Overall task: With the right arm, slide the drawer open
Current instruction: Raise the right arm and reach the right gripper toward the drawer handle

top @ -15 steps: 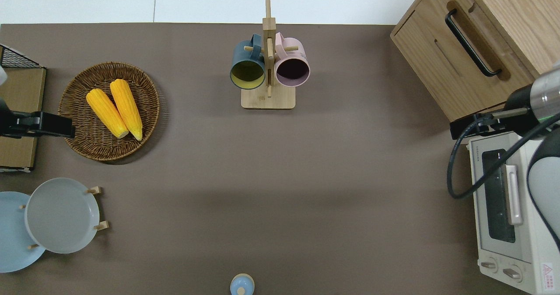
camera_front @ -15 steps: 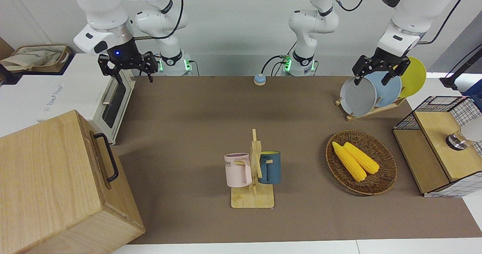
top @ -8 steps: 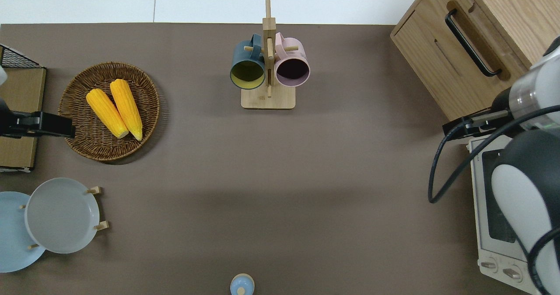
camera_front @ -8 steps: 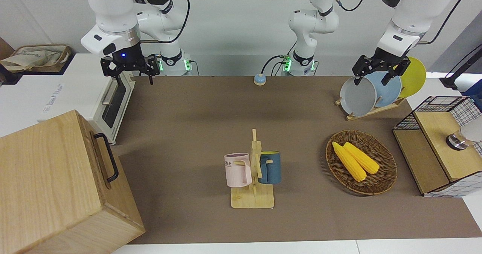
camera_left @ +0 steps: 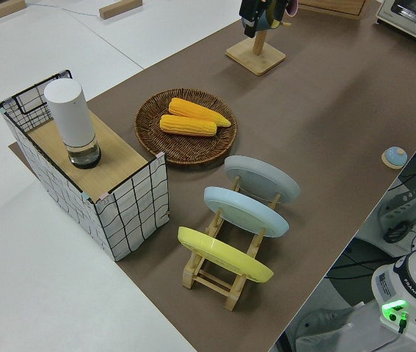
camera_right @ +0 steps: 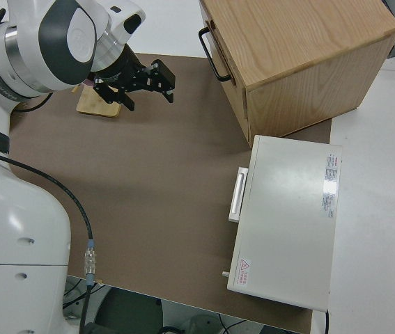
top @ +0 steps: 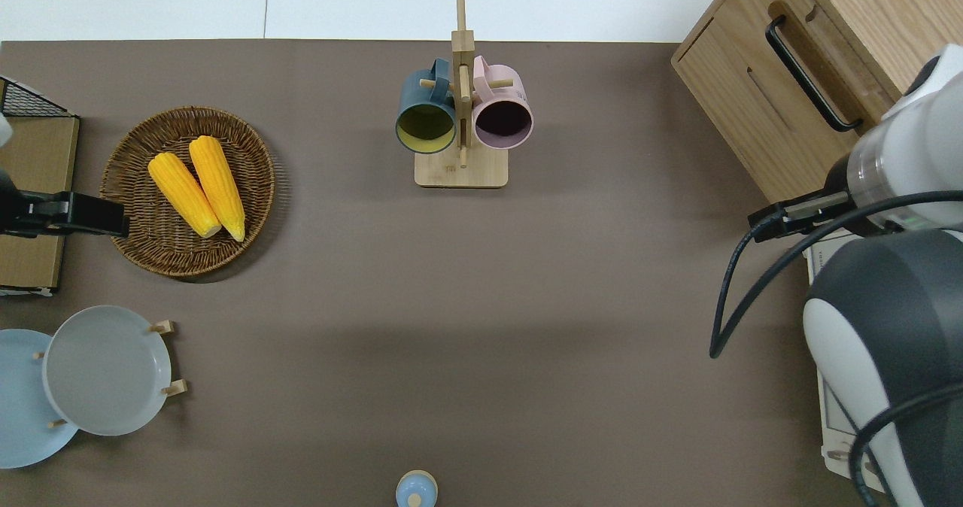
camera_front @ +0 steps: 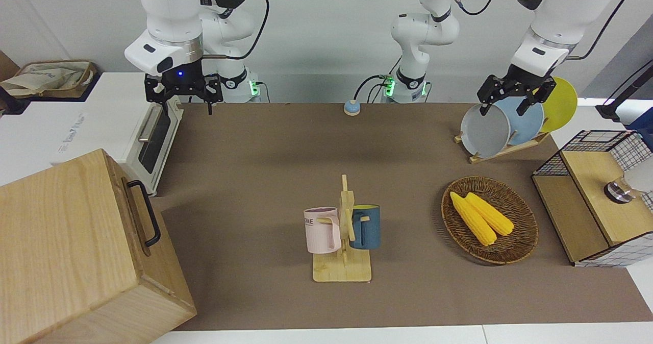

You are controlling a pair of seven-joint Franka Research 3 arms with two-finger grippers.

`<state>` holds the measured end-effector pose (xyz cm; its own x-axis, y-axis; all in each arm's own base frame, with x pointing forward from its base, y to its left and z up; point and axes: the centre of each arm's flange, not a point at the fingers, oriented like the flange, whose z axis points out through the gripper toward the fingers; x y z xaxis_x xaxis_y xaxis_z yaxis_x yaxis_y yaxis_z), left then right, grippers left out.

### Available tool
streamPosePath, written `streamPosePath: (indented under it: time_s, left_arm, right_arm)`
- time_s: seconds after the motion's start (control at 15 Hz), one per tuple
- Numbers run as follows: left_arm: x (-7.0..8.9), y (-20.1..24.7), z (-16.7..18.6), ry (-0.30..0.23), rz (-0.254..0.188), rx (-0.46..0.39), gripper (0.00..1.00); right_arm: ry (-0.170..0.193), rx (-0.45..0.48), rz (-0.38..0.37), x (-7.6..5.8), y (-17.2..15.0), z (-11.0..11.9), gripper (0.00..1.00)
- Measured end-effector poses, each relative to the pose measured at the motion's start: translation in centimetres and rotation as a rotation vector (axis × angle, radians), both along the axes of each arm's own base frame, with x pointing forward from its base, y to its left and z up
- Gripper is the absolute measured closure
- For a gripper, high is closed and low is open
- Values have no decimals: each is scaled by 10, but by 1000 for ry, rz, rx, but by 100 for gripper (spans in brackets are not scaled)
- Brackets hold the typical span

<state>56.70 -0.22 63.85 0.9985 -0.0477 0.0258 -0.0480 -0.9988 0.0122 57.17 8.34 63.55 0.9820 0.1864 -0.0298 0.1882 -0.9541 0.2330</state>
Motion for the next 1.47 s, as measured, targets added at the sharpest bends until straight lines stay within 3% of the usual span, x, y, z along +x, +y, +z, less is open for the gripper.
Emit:
streamPosePath:
  time_s: [0.33,0.67,1.0,1.13,1.27,1.47]
  left_arm:
    - [0,0,0,0,0,0,0]
    - [0,0,0,0,0,0,0]
    - [0,0,0,0,0,0,0]
    - [0,0,0,0,0,0,0]
    - [0,0,0,0,0,0,0]
    - [0,0,0,0,0,0,0]
  right_arm:
    - [-34,-221,96,1,41,-3,1]
    - [-75,-443,195,13,78,-20,1]
    - [-132,-646,189,35,97,-55,1]
    - [-139,-716,200,45,104,-74,1]
    - [-177,-788,237,54,114,-89,1]
    - [-220,-861,254,58,130,-110,1]
